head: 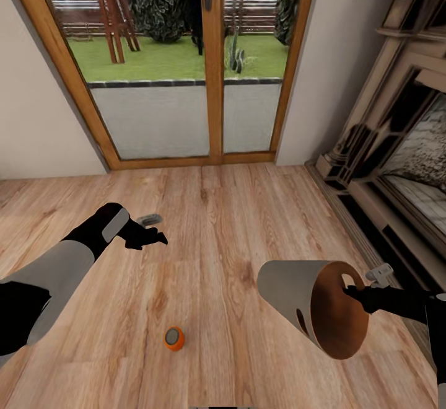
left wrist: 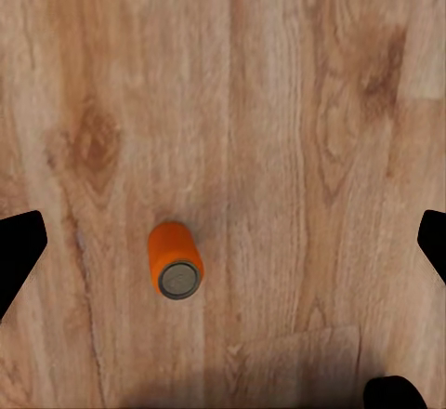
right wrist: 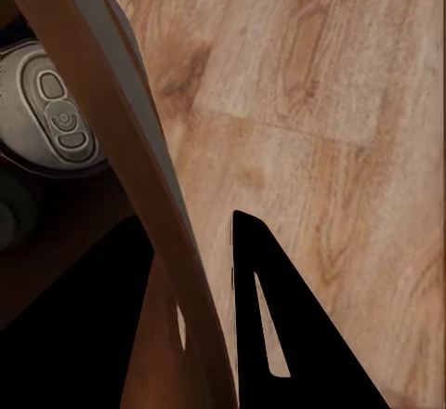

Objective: Put the three can of soda from the living room inside the tash can in the kitchen.

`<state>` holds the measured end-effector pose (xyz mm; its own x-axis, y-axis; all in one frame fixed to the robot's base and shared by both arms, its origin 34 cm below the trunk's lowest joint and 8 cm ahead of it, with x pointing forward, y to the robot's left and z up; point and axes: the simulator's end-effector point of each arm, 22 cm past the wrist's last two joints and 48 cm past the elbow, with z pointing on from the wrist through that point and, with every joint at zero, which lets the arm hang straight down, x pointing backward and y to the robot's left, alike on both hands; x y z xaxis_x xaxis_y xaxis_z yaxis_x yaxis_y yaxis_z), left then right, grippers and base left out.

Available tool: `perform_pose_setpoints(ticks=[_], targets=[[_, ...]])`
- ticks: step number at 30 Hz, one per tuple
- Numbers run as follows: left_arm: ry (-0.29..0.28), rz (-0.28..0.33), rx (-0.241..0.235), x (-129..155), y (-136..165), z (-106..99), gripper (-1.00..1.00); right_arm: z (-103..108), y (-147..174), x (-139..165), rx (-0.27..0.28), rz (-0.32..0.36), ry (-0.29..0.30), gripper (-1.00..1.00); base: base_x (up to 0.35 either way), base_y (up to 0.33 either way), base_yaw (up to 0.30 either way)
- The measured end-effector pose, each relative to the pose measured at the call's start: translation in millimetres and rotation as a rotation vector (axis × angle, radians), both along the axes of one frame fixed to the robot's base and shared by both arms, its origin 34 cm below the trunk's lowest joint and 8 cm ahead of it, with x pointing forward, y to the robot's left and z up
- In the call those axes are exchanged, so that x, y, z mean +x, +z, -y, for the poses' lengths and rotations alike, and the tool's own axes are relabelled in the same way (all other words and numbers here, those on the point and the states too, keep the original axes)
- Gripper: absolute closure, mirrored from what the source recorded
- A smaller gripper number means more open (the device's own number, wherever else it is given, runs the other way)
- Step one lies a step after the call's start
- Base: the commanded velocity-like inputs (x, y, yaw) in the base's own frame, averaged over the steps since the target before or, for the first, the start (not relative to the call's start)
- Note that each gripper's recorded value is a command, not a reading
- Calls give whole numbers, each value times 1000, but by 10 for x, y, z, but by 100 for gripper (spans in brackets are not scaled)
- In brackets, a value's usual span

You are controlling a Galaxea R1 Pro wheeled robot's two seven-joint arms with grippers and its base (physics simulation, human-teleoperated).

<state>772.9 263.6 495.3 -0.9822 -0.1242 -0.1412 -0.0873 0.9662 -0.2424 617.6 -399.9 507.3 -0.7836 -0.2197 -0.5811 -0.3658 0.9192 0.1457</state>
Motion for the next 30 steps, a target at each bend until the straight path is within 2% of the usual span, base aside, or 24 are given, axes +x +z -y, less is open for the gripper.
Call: perform_pose_setpoints(ticks=[6,12,14,30], targets=[[1,-2,11,-4,-8,-26,-100,6,2,0,0,0,-1,100,33,-4,0],[16,-12,85,-27,-83,-186,-100,-2,-42,-8,2,0,-1,100,4,0,0],[18,-13,94,-37,-128,-208,-100,-3,-85,-16,2,0,-1,100,0,0,0],[18,-23,105,-159,-519,-222,-100,-10,-391,-73,2,8,2,100,0,0,0]])
